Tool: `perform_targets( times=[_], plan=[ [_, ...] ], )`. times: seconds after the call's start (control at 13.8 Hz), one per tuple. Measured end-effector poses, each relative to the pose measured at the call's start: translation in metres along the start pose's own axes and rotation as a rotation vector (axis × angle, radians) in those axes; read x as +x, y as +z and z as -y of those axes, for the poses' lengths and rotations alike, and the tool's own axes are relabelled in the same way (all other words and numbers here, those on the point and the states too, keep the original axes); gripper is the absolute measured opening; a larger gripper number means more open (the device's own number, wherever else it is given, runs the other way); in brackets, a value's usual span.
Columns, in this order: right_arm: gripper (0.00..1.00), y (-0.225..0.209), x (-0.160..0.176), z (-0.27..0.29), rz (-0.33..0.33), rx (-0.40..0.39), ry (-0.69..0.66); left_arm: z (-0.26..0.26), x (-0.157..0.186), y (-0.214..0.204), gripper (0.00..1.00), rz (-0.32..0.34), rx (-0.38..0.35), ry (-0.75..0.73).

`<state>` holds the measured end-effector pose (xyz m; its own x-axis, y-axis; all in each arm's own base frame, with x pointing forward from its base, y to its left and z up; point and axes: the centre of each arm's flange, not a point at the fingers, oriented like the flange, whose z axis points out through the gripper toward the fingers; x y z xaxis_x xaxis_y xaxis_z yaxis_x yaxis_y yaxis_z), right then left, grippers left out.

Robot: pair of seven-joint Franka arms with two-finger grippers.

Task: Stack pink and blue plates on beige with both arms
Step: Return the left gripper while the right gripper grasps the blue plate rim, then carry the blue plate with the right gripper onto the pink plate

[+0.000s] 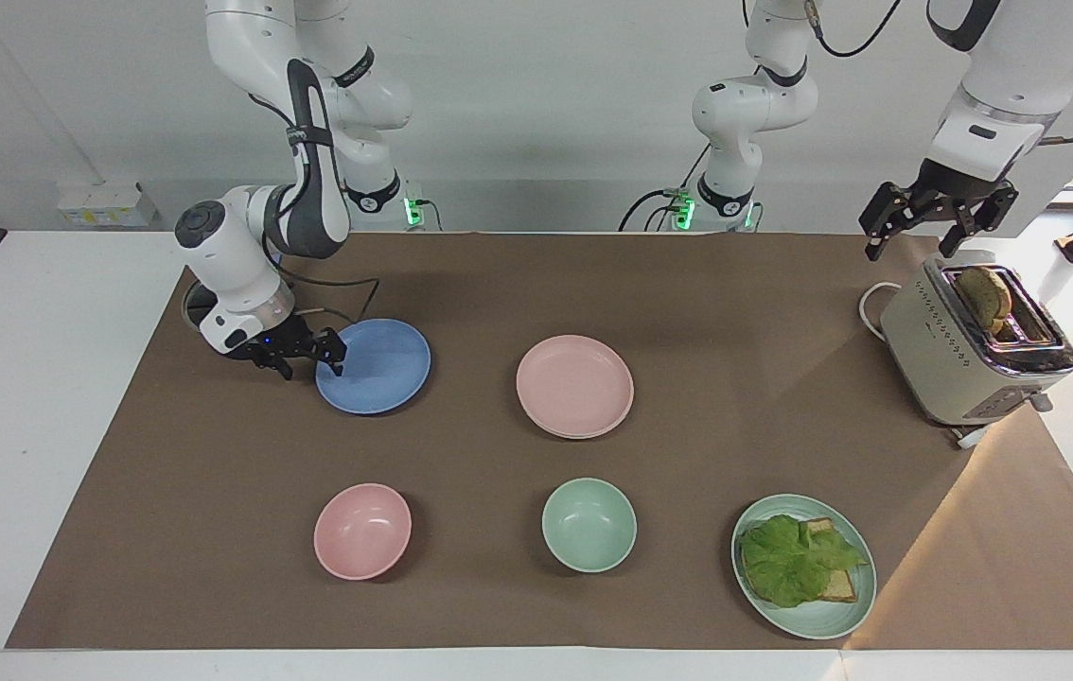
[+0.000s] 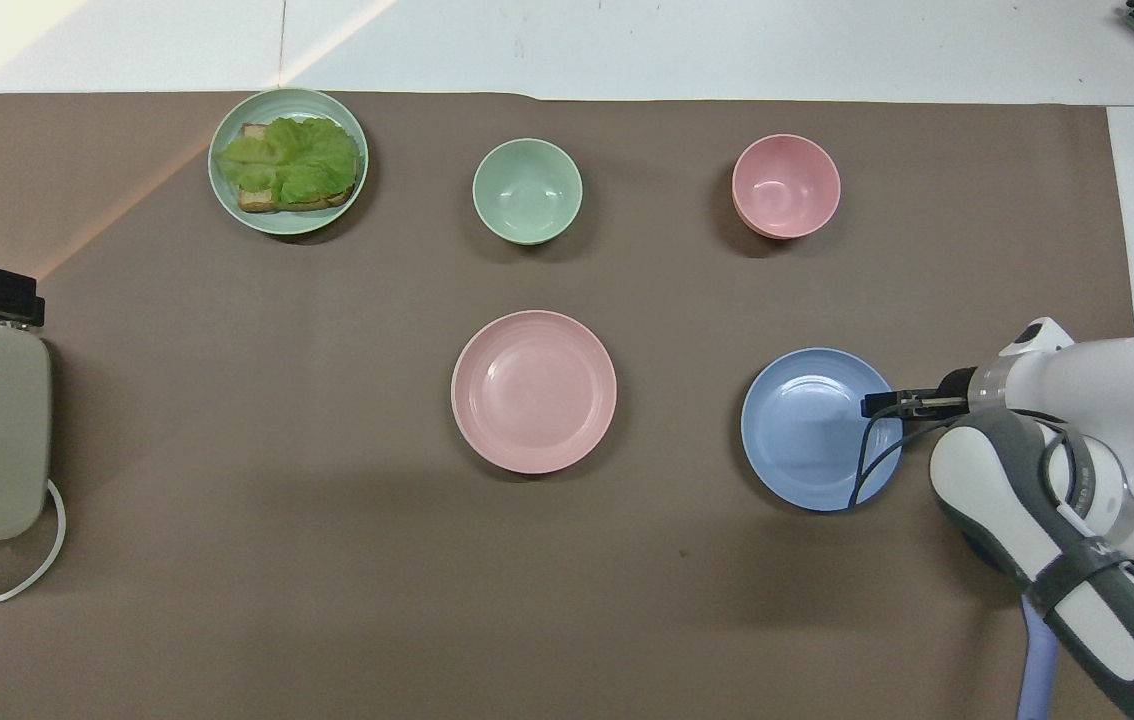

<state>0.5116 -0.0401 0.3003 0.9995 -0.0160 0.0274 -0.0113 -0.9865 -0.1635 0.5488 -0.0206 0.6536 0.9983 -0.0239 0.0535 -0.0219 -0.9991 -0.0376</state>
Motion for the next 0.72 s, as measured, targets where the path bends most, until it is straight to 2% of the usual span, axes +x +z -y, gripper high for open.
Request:
perform_targets(
  times=[0.07,0.29,0.58,0.72],
  plan=[
    [0.88,0.004,-0.004,-0.001,0.007,0.010,0.003,0.004,0.000,0.000,1.00,0.000,0.000,-0.007],
    [0.49,0.008,-0.008,-0.002,0.019,0.014,0.006,0.005,0.000,0.000,1.00,0.001,0.000,-0.009],
    [0.09,0.005,-0.006,-0.001,0.020,0.018,0.006,0.005,0.000,0.000,1.00,0.001,0.000,-0.010],
    [0.07,-0.010,-0.002,0.004,0.039,0.031,-0.002,0.005,0.000,0.000,1.00,0.002,0.000,-0.010]
  ],
)
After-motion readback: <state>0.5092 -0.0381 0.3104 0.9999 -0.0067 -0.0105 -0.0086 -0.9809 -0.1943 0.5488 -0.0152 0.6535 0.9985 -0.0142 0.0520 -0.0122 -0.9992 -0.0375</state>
